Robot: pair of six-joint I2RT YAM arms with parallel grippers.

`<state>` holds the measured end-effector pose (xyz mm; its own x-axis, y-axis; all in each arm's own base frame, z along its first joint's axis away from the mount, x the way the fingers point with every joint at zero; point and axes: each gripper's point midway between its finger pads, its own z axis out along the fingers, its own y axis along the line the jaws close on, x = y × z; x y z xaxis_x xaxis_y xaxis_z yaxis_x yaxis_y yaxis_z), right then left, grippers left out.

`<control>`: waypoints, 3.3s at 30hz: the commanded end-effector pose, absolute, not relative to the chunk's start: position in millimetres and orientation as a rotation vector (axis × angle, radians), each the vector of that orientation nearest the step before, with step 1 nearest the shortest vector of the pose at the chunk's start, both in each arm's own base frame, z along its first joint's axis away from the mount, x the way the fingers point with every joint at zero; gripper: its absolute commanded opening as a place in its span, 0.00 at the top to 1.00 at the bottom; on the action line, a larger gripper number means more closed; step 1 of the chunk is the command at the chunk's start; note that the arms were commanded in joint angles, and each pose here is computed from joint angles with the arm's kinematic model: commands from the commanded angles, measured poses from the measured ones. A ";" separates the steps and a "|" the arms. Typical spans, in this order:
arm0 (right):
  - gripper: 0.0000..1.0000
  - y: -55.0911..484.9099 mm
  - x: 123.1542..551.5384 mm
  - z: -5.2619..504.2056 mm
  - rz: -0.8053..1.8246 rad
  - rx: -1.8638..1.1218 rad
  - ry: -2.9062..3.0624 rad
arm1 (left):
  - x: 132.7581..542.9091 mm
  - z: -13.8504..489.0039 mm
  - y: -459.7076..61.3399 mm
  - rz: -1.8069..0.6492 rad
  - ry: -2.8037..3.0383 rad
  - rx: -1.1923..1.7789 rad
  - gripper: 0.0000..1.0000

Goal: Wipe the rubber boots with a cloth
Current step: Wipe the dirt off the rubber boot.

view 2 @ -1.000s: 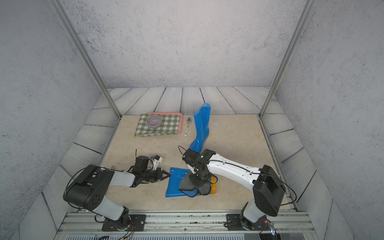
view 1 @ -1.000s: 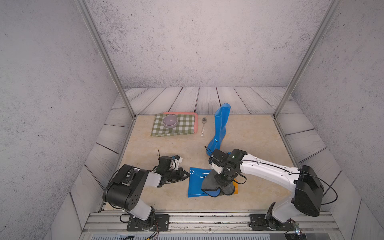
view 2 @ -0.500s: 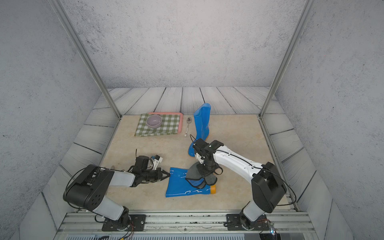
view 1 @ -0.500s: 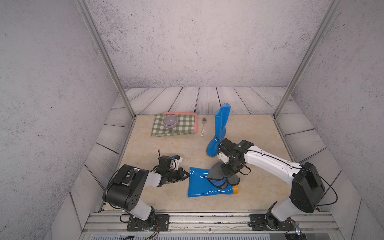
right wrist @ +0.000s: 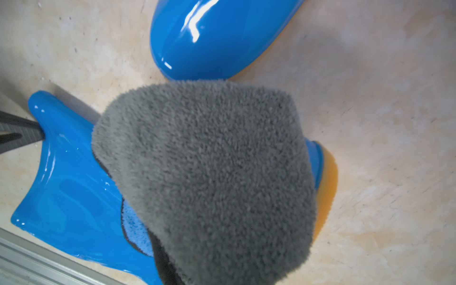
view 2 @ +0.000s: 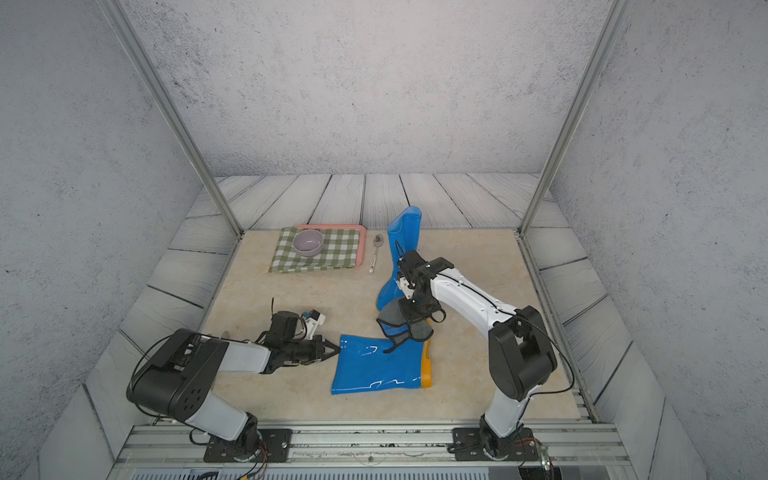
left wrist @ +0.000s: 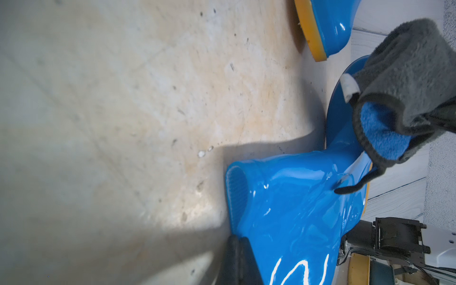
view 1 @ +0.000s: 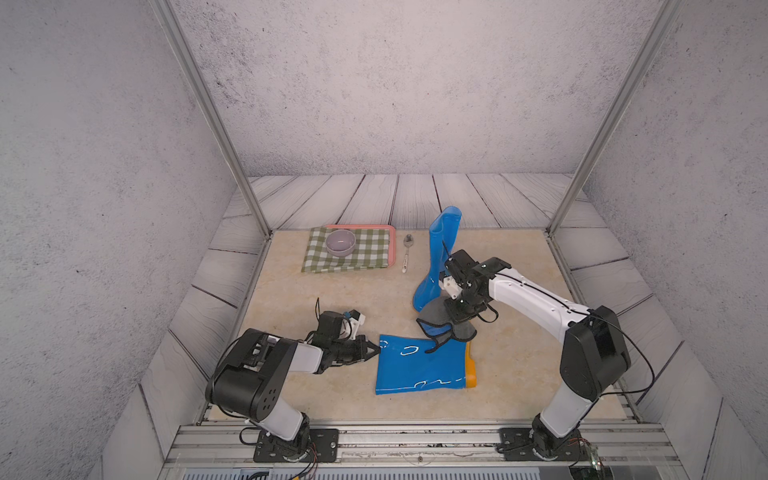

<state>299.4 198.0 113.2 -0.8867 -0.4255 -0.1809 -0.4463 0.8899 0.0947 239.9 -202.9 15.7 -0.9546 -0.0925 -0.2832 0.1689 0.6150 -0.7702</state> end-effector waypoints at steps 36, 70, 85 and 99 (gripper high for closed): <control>1.00 177.7 321.3 153.3 0.058 -0.710 2.792 | 246.4 12.9 -202.3 -1.236 2.542 0.066 1.00; 1.00 350.4 263.1 81.4 0.257 -1.168 2.803 | 245.3 12.3 -203.8 -1.250 2.546 0.071 1.00; 1.00 326.5 278.3 96.2 0.065 -1.189 2.770 | 245.1 12.0 -203.9 -1.252 2.548 0.069 1.00; 1.00 183.6 297.9 145.5 -0.241 -0.861 2.813 | 244.7 12.5 -204.0 -1.255 2.546 0.068 1.00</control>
